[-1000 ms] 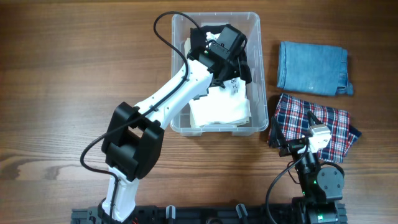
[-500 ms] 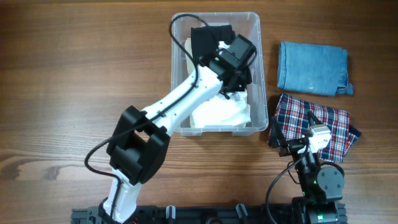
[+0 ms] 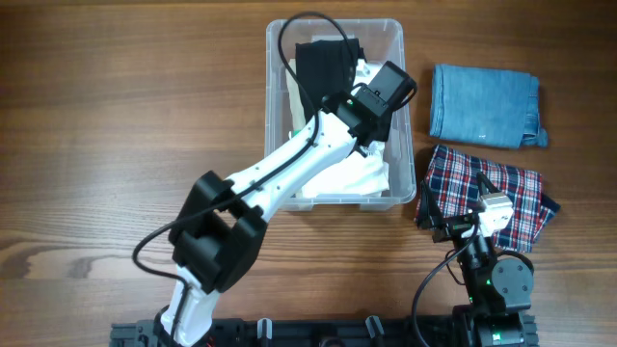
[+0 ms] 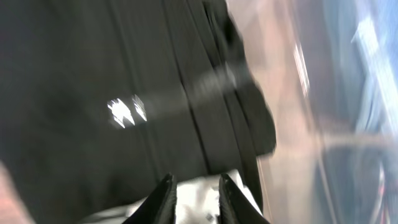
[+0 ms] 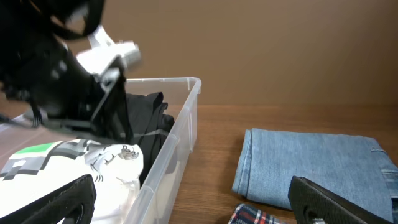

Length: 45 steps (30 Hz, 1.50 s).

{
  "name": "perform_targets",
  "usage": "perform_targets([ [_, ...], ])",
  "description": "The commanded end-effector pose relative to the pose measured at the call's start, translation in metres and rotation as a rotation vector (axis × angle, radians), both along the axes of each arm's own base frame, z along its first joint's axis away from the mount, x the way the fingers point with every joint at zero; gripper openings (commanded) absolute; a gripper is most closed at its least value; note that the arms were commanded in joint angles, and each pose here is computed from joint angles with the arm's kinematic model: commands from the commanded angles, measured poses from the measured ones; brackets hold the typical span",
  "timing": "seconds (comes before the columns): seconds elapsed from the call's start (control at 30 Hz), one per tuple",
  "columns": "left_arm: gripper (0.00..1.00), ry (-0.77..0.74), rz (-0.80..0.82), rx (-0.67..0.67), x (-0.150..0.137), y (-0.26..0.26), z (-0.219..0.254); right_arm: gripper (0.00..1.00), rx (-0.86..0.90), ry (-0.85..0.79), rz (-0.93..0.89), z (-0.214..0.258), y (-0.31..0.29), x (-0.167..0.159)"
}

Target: Pack container

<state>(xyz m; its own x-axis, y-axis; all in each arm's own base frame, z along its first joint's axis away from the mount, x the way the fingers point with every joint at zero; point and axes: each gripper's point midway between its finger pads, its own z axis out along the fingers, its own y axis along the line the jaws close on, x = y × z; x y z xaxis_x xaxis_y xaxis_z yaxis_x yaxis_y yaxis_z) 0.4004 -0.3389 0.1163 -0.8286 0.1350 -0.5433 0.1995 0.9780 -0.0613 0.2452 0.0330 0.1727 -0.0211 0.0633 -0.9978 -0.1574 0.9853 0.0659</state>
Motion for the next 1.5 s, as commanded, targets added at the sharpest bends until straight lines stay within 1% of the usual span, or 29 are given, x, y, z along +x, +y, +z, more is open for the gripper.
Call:
perform_targets([
  [0.0, 0.28, -0.231, 0.078, -0.062, 0.013, 0.022, 0.101, 1.0, -0.009, -0.011, 0.004, 0.002, 0.0, 0.0],
  [0.07, 0.29, -0.24, 0.08, -0.099, 0.001, 0.03, 0.126, 1.0, -0.01, -0.011, 0.005, 0.002, 0.0, 0.0],
  [0.1, 0.28, -0.219, 0.098, -0.112, -0.005, 0.033, 0.128, 1.0, -0.009, -0.011, 0.004, 0.002, 0.0, 0.0],
  [0.13, 0.24, -0.185, 0.113, -0.122, -0.011, 0.036, 0.126, 1.0, -0.009, -0.011, 0.004, 0.002, 0.0, 0.0],
  [0.17, 0.18, -0.145, 0.116, -0.128, -0.018, 0.037, 0.12, 1.0, -0.009, -0.011, 0.004, 0.002, 0.0, 0.0],
  [0.2, 0.09, -0.102, 0.113, -0.13, -0.025, 0.037, 0.114, 1.0, -0.009, -0.011, 0.005, 0.002, 0.0, 0.0],
  [0.23, 0.04, -0.019, 0.101, -0.124, -0.036, 0.035, 0.098, 1.0, -0.009, -0.011, 0.004, 0.002, 0.0, 0.0],
  [0.33, 0.04, 0.077, 0.076, -0.103, -0.047, 0.031, 0.07, 1.0, -0.009, -0.011, 0.005, 0.002, 0.0, 0.0],
  [0.5, 0.04, 0.213, 0.169, -0.026, -0.057, 0.041, 0.002, 1.0, -0.009, -0.011, 0.005, 0.002, 0.0, 0.0],
  [0.63, 0.04, 0.266, 0.183, 0.033, -0.059, 0.043, -0.041, 1.0, -0.009, -0.011, 0.005, 0.002, 0.0, 0.0],
  [0.83, 0.06, 0.295, 0.184, 0.069, -0.054, 0.038, -0.093, 1.0, -0.009, -0.011, 0.005, 0.002, 0.0, 0.0],
  [0.93, 0.04, 0.291, 0.182, 0.064, -0.052, 0.036, -0.095, 1.0, -0.009, -0.011, 0.004, 0.002, 0.0, 0.0],
  [1.0, 0.04, 0.272, 0.179, 0.043, -0.05, 0.034, -0.084, 1.0, -0.009, -0.011, 0.005, 0.002, 0.0, 0.0],
  [1.1, 0.04, 0.233, 0.171, -0.001, -0.047, 0.031, -0.055, 0.99, -0.009, -0.011, 0.005, 0.002, 0.0, 0.0],
  [1.17, 0.04, 0.189, 0.166, -0.053, -0.046, 0.03, -0.022, 1.0, -0.009, -0.011, 0.004, 0.002, 0.0, 0.0],
  [1.27, 0.1, 0.103, 0.168, -0.117, -0.045, 0.035, 0.028, 1.0, -0.009, -0.011, 0.005, 0.002, 0.0, 0.0],
  [1.33, 0.21, 0.012, 0.196, -0.137, -0.041, 0.048, 0.064, 1.0, -0.009, -0.011, 0.004, 0.002, 0.0, 0.0],
  [1.37, 0.29, -0.032, 0.216, -0.144, -0.04, 0.057, 0.081, 1.0, -0.009, -0.011, 0.004, 0.002, 0.0, 0.0],
  [1.4, 0.49, -0.084, 0.244, -0.154, -0.038, 0.071, 0.103, 1.0, -0.009, -0.011, 0.004, 0.002, 0.0, 0.0],
  [1.47, 0.77, -0.172, 0.319, -0.161, -0.033, 0.105, 0.138, 1.0, -0.009, -0.011, 0.005, 0.002, 0.0, 0.0],
])
